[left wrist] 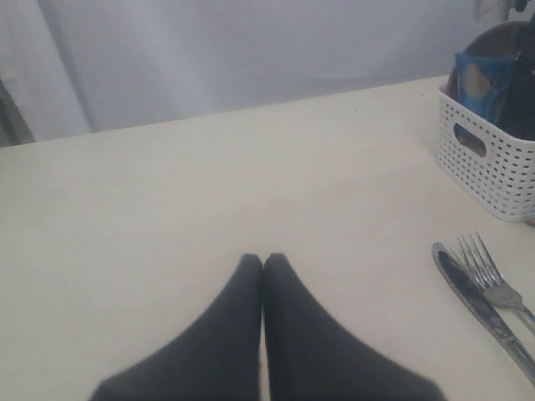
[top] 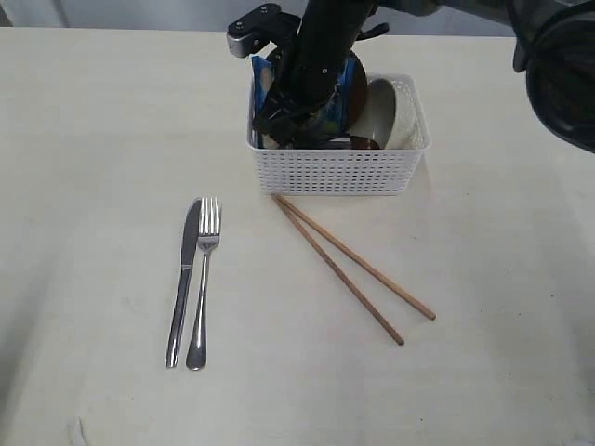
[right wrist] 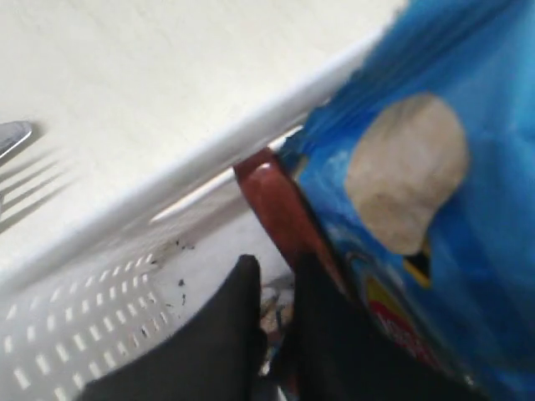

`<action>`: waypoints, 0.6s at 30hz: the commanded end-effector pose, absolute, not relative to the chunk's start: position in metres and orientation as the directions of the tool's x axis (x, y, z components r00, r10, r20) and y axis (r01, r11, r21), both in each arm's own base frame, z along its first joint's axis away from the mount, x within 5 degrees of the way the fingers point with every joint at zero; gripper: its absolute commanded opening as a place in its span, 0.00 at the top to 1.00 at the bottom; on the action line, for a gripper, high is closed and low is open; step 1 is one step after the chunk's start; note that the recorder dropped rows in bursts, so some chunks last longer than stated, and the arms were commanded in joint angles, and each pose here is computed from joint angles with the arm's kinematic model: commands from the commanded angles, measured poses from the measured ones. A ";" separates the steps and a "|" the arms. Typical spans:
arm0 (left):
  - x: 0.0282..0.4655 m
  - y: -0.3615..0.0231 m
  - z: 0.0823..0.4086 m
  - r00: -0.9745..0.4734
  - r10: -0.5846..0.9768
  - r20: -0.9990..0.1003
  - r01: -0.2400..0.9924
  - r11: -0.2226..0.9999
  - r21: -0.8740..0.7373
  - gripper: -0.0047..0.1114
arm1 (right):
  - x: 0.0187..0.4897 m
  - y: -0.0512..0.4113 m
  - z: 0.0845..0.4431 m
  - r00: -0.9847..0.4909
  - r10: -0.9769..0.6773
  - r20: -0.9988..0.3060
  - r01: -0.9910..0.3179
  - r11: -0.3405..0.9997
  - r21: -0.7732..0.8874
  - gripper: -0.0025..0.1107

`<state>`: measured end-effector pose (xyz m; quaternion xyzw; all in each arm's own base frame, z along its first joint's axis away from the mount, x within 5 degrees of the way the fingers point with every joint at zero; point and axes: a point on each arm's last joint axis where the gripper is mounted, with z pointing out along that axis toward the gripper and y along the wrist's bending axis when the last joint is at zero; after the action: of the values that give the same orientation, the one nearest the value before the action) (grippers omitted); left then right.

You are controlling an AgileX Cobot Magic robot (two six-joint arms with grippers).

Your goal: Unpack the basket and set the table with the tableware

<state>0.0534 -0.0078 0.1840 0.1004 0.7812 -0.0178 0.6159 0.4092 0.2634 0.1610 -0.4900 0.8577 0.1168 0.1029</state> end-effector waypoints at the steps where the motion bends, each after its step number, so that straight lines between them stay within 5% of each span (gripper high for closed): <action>1: 0.053 -0.008 0.184 -0.214 0.131 -0.968 0.176 0.980 0.094 0.96 | 0.406 0.255 0.147 -0.478 -0.855 -0.199 -0.878 0.467 0.102 0.98; 18: 0.053 -0.008 0.184 -0.214 0.131 -0.968 0.176 0.980 0.094 0.96 | 0.407 0.242 0.213 -0.450 -0.853 -0.265 -0.867 0.489 -0.099 0.98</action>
<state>0.0534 -0.0078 0.1840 0.1004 0.7812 -0.0178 0.6159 0.4104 0.2469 0.2026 -0.4979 0.8541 0.0283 0.1478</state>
